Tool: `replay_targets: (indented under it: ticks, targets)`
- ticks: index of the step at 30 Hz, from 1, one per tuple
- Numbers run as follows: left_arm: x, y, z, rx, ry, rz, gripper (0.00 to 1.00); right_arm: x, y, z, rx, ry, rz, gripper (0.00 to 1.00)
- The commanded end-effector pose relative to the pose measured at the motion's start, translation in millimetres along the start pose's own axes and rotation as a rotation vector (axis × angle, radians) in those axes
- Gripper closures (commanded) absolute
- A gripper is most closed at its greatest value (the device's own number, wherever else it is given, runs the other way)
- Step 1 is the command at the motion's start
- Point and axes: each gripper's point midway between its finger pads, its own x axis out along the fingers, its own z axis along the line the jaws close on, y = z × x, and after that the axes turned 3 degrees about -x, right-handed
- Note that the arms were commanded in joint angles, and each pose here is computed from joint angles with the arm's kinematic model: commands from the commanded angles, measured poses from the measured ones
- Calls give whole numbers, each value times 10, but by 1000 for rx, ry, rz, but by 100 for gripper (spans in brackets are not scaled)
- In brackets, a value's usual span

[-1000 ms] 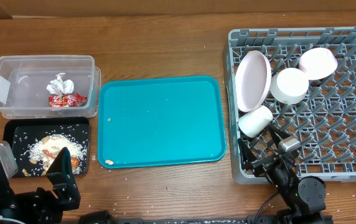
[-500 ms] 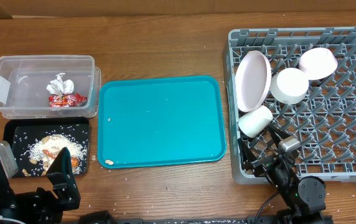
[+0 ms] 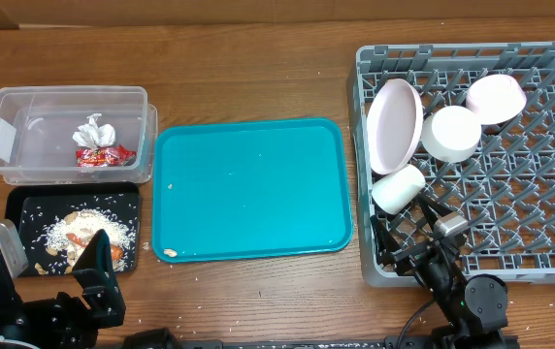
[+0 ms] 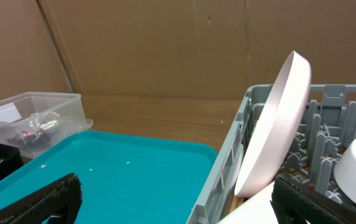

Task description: Sort waste into correct bins and load items into the dishwasher

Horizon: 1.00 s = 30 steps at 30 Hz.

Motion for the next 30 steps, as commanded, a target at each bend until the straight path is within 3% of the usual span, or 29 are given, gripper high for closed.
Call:
replay_targets:
  ticks: [1,21,27,30]
  targets:
    - [22,-7,6,21,-2,5,0,-1,3,20,-3,-11,-10,0]
    - [83,-88,33,35,-16,-31,0,-1,3,20,-3,-11,-10,0]
    - [433,-19,-102,52,99,-121,0,-1,3,20,-3,-11,-10,0]
    - [751,293,-46,55,109,-124,0,-1,3,20,-3,-11,-10,0]
